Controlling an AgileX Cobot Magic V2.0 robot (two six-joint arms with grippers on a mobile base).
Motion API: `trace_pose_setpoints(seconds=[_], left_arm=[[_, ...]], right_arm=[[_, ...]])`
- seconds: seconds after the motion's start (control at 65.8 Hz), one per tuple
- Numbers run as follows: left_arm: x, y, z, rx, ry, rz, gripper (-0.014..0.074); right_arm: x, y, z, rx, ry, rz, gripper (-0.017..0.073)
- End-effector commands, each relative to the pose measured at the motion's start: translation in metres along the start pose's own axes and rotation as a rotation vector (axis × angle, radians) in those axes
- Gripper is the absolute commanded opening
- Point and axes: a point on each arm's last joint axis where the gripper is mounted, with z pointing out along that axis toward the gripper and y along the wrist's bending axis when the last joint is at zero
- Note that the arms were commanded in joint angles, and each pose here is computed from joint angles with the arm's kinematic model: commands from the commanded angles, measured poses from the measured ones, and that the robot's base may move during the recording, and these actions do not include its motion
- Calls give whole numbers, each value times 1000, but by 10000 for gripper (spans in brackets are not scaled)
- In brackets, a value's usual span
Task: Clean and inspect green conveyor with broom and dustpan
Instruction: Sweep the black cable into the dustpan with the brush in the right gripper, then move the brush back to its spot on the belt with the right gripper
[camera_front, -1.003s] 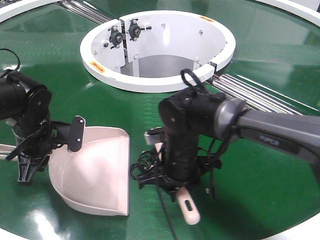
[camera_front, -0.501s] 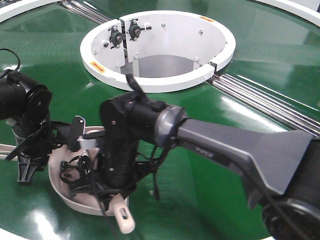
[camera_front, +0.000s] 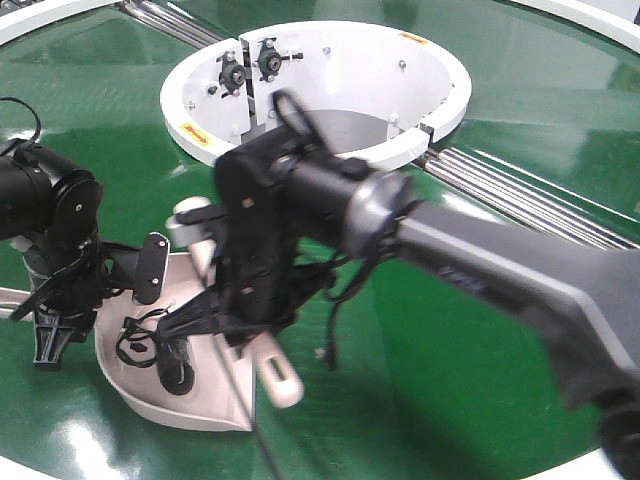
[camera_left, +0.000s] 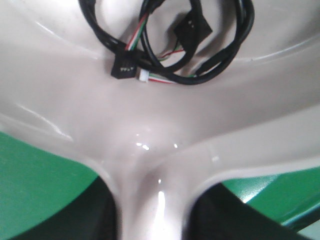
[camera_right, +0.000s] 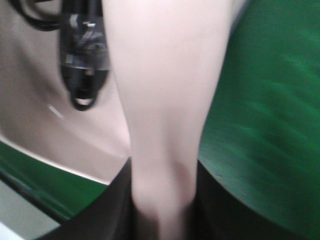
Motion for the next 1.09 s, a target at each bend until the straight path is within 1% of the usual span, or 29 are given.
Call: trace_pose_setpoints(seconds=[0.0, 0.046, 0.076, 0.213, 0.304, 0.41, 0.547, 0.668, 0.82, 1.079], left_arm=[[1, 3, -19, -64, -34, -22, -6], [1, 3, -19, -64, -34, -22, -6], [1, 3, -19, -64, -34, -22, -6], [1, 3, -19, -64, -34, -22, -6], [1, 3, -19, -64, -34, -22, -6], [1, 3, -19, -64, -34, -22, -6], [1, 3, -19, -64, -34, -22, -6], [1, 3, -19, -64, -34, -22, -6], [1, 3, -19, -64, -34, -22, -6], [1, 3, -19, -64, -34, -22, -6]], right_arm=[[10, -32, -37, 48, -23, 36, -1], [14, -45, -38, 61, -14, 52, -1], [17, -57, -37, 81, 1, 66, -1], [31, -93, -42, 115, 6, 75, -1], [39, -113, -44, 120, 4, 79, -1], [51, -138, -44, 130, 13, 105, -1], [65, -162, -37, 139, 35, 130, -1], [78, -176, -26, 145, 92, 137, -1], [88, -187, -13, 148, 118, 156, -1], [93, -187, -1, 145, 110, 152, -1]])
